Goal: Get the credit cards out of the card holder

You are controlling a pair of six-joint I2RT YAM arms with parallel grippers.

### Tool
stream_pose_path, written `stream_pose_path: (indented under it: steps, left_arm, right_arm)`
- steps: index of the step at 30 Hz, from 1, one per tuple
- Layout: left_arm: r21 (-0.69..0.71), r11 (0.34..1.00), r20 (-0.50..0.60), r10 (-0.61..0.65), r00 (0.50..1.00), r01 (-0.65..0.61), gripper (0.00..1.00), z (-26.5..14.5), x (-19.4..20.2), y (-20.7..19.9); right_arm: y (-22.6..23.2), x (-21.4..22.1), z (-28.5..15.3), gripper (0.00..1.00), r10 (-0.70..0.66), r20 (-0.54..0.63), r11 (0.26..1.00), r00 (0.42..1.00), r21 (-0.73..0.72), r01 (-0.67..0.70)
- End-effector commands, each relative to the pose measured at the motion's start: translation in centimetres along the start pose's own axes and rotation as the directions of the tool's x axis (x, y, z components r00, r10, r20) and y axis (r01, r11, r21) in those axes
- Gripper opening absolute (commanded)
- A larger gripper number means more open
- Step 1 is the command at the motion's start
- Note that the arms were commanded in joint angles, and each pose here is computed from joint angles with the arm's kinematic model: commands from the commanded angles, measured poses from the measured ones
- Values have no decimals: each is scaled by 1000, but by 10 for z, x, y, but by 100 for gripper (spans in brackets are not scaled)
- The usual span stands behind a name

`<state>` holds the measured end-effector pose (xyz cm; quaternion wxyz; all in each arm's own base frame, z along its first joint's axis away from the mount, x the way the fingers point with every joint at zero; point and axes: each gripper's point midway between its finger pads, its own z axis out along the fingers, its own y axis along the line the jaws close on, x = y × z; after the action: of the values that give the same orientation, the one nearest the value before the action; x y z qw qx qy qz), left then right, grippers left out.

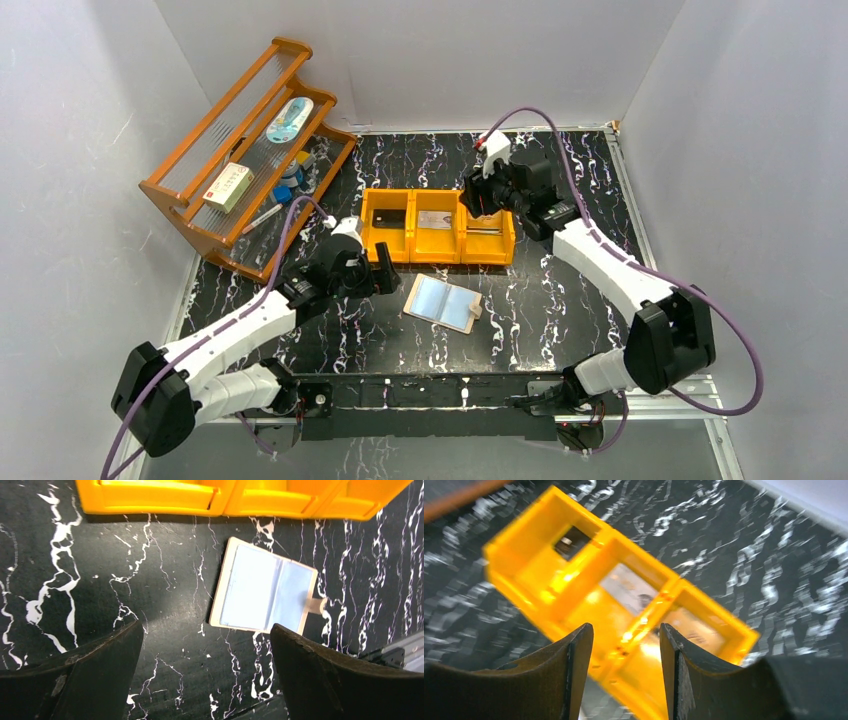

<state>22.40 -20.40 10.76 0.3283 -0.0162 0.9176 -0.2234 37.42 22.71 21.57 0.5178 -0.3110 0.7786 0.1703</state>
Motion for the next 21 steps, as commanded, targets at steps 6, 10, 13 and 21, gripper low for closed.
stream_pose_path:
  steps: [6,10,13,21]
  left_arm:
    - [-43,997,218,-56,974,67,97,-24,-35,17]
    - [-73,994,179,-70,981,84,97,-21,-27,22]
    - [-75,993,168,-81,982,94,97,-19,-24,22]
    - [-88,990,198,-91,976,110,98,-27,-27,27]
  right_arm:
    - [75,82,-18,65,782,-240,622,575,259,-739]
    - [95,95,-22,68,801,-162,591,576,366,-719]
    - [117,106,-17,71,787,-201,609,584,408,-680]
    - [152,131,4,84,694,-325,703,643,500,-506]
